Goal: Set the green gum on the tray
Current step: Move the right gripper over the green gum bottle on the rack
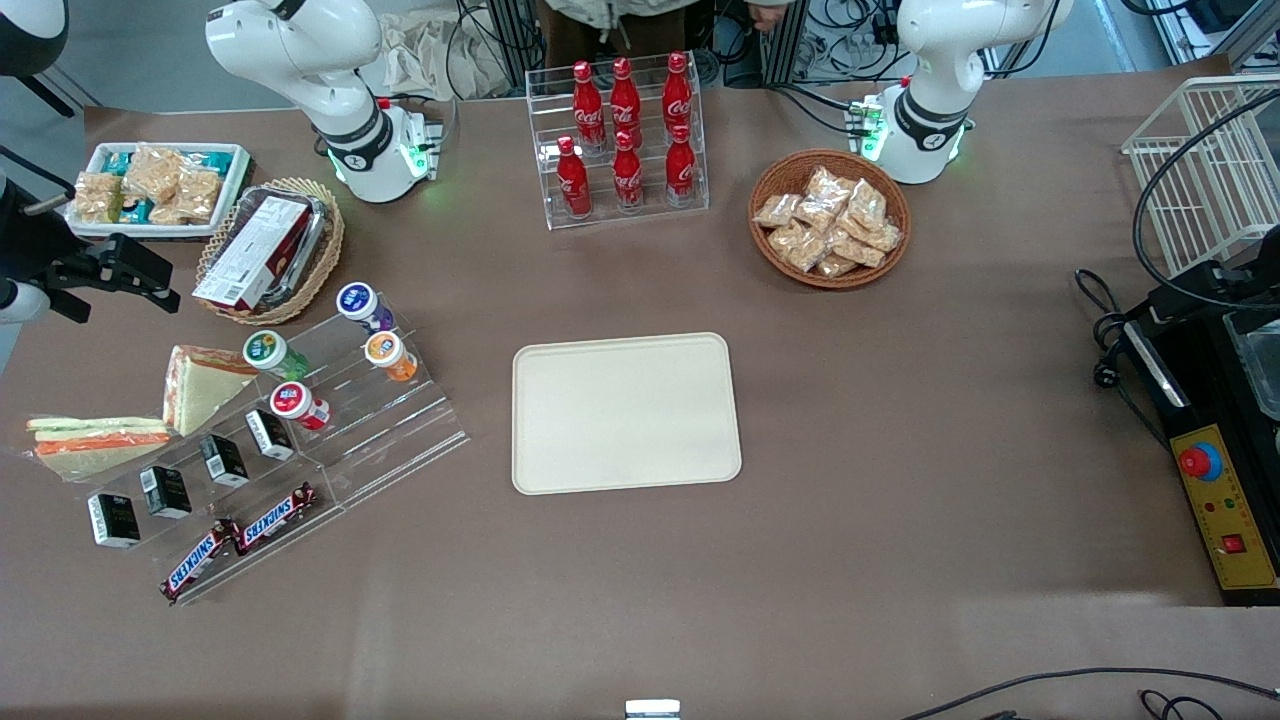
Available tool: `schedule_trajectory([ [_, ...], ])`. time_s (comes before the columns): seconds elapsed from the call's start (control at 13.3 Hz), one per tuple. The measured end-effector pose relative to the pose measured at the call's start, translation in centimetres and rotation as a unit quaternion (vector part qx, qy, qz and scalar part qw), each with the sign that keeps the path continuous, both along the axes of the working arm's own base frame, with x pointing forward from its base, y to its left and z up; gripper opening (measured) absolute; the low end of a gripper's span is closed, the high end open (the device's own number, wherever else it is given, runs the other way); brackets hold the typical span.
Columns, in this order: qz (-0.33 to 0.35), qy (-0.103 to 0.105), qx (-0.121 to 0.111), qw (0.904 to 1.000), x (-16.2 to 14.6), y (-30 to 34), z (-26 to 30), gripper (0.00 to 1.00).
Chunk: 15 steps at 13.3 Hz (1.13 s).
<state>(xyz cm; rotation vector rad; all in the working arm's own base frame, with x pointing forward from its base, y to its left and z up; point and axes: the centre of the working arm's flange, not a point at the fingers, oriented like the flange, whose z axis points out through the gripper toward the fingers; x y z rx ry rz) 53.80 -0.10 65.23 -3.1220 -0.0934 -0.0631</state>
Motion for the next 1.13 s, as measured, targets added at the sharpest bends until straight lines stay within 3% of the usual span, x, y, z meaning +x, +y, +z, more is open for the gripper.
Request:
schedule_trajectory([
  [0.38,0.003,0.011,0.000,0.9999,-0.2,0.0,-0.2,1.00],
  [0.68,0.074,0.027,-0.001,0.9969,-0.4,-0.5,-1.3,1.00],
  [0.9,0.090,0.044,0.002,0.9950,-0.7,-1.7,-3.4,1.00],
  [1.13,0.090,0.042,0.005,0.9950,-1.8,-2.0,-7.5,1.00],
])
